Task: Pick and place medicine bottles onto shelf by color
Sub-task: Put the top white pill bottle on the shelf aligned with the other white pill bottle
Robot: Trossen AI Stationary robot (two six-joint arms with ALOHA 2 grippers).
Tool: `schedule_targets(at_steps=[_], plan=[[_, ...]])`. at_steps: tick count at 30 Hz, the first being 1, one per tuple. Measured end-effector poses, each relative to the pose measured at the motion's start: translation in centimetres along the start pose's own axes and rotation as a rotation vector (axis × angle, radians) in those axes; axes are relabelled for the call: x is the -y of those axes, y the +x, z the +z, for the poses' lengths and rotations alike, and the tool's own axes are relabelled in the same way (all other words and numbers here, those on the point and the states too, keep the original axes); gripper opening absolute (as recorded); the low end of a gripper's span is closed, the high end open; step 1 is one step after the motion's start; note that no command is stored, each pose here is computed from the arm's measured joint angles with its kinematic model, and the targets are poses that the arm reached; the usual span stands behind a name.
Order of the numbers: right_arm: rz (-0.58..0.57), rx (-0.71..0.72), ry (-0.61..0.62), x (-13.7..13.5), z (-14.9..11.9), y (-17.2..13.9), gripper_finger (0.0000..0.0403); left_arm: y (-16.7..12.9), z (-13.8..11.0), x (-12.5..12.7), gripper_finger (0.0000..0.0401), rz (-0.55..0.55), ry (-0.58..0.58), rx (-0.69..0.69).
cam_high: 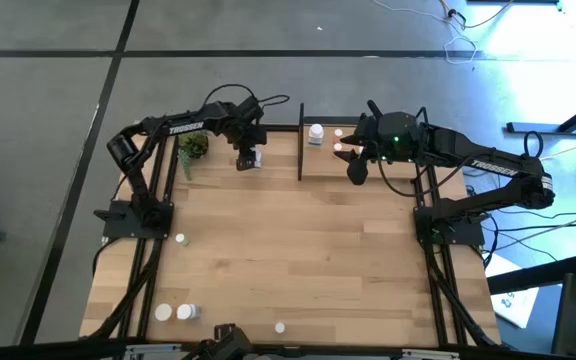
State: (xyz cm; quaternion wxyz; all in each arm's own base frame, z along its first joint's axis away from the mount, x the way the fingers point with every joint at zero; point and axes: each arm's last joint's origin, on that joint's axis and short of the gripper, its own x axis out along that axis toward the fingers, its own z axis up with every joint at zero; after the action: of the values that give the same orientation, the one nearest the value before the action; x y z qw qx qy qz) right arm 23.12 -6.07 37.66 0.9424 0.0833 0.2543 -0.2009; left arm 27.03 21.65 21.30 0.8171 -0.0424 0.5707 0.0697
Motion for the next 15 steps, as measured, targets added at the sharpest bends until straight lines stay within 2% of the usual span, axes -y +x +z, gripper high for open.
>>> schedule_targets(at_steps=[8, 15], plan=[[0.0, 0.0, 0.0, 0.0, 0.0, 0.0, 0.0205, -2.7, 0.5, 2.3, 0.0186, -0.009, -0.085, 0.043], [0.001, 0.0, -0.061, 0.0, 0.0, 0.0, 0.0205, -3.9, 1.8, 6.6, 0.0186, -0.057, -0.124, 0.063]])
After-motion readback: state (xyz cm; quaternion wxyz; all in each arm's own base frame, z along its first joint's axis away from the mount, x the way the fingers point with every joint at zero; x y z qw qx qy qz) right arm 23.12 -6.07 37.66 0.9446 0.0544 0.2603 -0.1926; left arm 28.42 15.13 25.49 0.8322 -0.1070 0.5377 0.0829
